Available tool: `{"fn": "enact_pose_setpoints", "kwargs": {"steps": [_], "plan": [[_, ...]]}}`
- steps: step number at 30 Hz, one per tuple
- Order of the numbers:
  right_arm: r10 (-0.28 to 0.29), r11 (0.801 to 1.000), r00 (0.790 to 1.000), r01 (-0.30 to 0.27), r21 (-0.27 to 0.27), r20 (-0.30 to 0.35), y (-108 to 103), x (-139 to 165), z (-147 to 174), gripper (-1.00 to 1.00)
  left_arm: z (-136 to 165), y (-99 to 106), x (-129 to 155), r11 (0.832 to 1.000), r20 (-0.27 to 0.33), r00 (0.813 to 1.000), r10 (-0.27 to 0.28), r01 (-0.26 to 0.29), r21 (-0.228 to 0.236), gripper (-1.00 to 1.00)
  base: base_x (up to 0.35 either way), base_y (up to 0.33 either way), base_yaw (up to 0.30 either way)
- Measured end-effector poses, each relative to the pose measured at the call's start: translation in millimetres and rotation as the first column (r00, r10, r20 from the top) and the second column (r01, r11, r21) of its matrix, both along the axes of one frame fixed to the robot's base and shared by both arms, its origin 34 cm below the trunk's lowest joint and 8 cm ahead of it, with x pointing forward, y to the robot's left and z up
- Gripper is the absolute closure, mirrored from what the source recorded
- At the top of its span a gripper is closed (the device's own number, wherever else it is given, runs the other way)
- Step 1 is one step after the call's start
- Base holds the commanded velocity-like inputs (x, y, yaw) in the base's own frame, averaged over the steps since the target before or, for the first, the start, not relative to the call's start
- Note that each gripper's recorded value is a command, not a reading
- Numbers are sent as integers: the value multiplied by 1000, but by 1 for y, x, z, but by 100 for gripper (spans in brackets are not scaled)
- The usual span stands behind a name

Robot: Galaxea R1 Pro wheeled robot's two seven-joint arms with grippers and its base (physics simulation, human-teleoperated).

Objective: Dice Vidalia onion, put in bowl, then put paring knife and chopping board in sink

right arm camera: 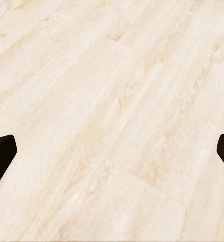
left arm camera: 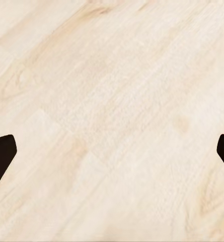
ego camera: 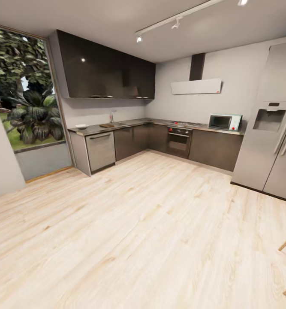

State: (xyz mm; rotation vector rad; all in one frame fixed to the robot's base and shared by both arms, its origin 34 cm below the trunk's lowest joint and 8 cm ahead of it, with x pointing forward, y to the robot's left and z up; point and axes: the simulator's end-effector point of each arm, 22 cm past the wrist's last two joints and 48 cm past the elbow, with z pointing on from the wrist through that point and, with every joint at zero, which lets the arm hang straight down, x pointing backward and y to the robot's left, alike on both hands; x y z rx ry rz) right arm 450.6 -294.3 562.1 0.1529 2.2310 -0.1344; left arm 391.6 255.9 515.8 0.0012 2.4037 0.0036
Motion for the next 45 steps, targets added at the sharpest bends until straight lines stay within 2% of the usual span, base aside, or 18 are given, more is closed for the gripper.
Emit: {"fn": "enact_pose_setpoints", "kwargs": {"steps": [45], "plan": [[1, 1000, 1000, -1, 0, 1, 0, 0, 0, -100, 0, 0, 0, 1000, 0, 1000, 0, 0, 0, -100, 345, 0, 0]]}}
